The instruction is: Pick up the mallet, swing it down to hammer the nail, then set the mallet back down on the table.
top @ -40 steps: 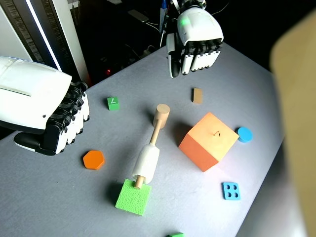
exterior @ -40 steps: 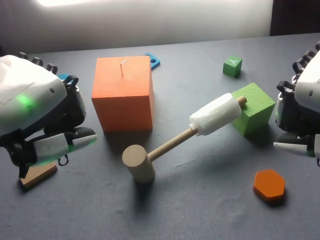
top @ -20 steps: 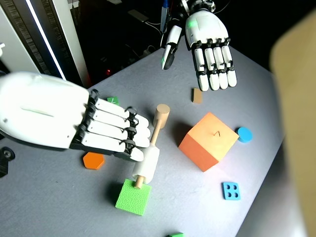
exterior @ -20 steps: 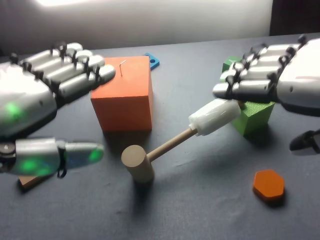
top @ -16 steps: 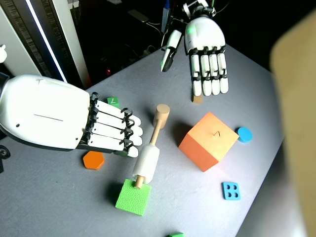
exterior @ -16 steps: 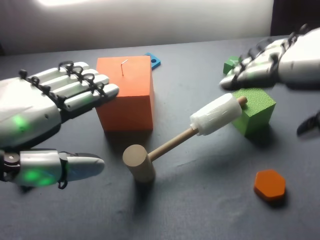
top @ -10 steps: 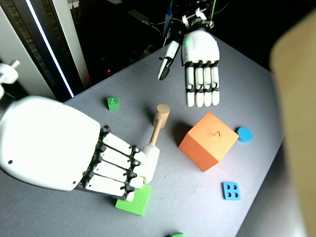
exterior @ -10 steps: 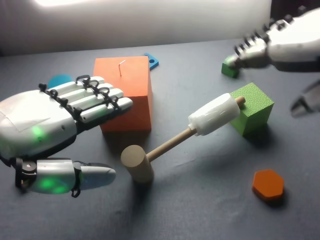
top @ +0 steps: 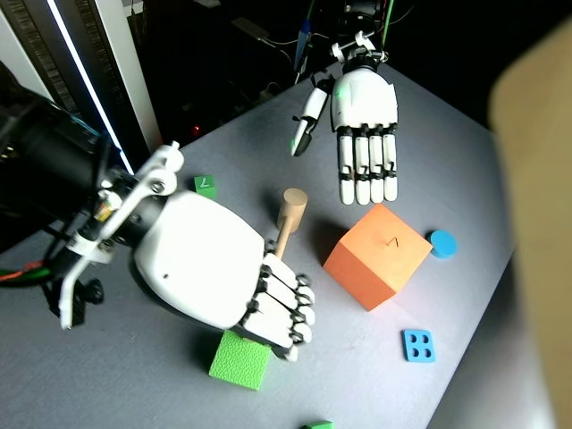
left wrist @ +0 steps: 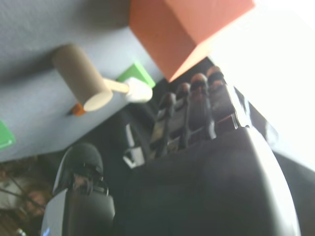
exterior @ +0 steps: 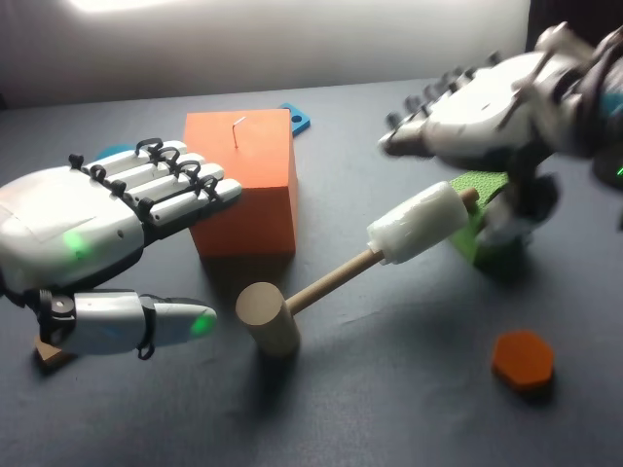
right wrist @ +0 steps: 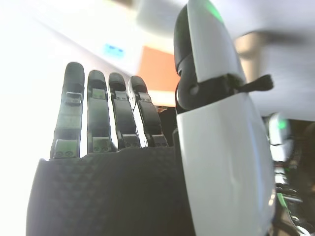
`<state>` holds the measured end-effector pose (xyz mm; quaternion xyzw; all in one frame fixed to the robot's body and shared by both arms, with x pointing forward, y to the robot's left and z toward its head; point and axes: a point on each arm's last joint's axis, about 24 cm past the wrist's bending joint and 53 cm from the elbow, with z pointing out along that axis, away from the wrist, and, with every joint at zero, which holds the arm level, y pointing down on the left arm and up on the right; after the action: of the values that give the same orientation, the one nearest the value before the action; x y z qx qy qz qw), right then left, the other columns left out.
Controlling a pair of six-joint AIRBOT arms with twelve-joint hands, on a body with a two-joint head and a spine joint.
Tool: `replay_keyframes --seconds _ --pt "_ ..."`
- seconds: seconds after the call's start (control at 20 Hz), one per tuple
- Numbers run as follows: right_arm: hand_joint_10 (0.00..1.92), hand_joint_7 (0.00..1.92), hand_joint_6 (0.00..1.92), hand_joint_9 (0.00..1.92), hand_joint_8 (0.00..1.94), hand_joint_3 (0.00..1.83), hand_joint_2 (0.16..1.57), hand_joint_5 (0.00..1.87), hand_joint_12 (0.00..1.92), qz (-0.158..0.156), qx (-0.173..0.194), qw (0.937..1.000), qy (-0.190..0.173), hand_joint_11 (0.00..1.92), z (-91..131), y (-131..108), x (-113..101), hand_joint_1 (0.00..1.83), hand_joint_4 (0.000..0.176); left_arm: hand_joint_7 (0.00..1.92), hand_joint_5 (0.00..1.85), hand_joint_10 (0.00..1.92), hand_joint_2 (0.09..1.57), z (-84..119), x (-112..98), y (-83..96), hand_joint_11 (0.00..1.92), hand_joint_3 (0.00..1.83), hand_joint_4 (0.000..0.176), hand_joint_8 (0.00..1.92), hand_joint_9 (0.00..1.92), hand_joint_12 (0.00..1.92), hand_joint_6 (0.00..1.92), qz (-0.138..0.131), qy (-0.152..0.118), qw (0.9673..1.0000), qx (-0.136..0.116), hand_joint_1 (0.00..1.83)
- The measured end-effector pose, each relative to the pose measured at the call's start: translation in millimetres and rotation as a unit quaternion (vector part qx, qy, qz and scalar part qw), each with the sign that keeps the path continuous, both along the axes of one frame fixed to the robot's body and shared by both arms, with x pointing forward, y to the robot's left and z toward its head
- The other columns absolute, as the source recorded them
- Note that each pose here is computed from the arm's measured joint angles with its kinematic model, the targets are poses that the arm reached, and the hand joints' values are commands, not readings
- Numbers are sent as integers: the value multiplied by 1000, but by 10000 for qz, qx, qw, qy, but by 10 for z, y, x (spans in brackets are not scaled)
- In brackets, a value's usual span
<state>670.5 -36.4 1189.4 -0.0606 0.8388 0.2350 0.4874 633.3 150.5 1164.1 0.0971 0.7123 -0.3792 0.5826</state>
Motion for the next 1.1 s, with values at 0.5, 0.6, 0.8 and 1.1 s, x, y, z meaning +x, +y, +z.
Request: replay_keyframes --seconds 0.5,0.6,0.8,1.1 --pt "5 103 1 110 4 0 983 128 594 140 -10 9999 -23 0 -174 436 82 1243 0 10 11 0 1209 15 193 49 0 3 0 0 0 0 1 166 -75 9998 -34 0" --pt "3 105 3 109 3 1 991 133 577 169 -28 9999 7 0 -216 495 88 1250 0 20 18 0 1214 -12 216 37 0 5 0 5 0 0 4 190 -35 9998 -75 0" --pt "5 119 7 122 5 0 980 156 608 205 -78 9997 145 0 -376 615 89 1278 0 11 18 0 1215 -29 245 41 0 5 0 0 0 0 3 228 -5 9997 -119 0" --pt "0 112 0 117 0 0 977 146 644 54 -104 9994 338 0 -599 604 164 1254 0 18 17 0 1216 -60 280 31 0 4 0 3 0 0 1 248 17 9996 -145 0"
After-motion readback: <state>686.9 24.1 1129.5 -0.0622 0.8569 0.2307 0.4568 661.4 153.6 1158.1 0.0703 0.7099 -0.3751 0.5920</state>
